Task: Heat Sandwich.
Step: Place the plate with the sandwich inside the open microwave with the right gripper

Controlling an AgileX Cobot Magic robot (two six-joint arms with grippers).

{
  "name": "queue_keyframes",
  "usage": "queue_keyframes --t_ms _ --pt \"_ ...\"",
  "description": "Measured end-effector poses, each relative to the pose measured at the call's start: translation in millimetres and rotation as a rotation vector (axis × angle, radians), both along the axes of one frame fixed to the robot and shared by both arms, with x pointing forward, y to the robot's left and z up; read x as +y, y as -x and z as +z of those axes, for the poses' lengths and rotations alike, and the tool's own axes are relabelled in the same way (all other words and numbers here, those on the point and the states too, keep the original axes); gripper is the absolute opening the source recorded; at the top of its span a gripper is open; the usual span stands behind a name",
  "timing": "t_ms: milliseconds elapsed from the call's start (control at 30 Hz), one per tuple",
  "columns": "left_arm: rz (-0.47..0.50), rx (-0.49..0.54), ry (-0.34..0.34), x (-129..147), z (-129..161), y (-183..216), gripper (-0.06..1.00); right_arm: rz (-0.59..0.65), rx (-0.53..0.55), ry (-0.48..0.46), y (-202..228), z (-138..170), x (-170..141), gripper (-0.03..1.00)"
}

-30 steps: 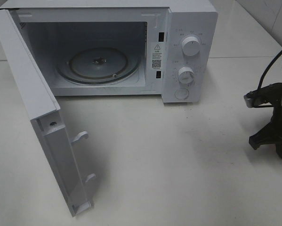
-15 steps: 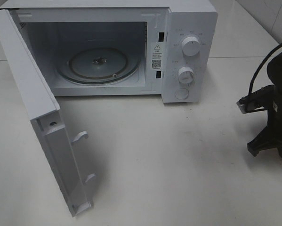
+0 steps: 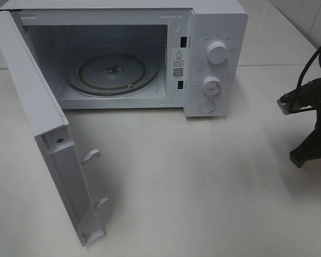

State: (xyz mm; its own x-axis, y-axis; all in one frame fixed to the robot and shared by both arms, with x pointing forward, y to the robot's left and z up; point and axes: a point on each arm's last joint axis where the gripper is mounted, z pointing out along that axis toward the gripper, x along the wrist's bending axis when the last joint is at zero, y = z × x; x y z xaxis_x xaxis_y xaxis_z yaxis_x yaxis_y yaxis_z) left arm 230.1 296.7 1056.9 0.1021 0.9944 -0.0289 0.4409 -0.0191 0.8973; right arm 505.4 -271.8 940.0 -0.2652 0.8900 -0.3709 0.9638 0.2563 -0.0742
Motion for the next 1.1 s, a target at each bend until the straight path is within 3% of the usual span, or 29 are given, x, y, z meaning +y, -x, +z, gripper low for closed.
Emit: queue_keyframes --t_ms 633,1100 --pt "0.0 0.0 0.0 0.0 0.0 0.0 0.99 0.151 -0.018 -0.001 40.3 25.6 36.0 0.04" --pt "0.0 0.0 0.0 0.0 0.0 0.0 0.99 0.371 -0.076 -0.027 71.5 47.2 78.9 0.04"
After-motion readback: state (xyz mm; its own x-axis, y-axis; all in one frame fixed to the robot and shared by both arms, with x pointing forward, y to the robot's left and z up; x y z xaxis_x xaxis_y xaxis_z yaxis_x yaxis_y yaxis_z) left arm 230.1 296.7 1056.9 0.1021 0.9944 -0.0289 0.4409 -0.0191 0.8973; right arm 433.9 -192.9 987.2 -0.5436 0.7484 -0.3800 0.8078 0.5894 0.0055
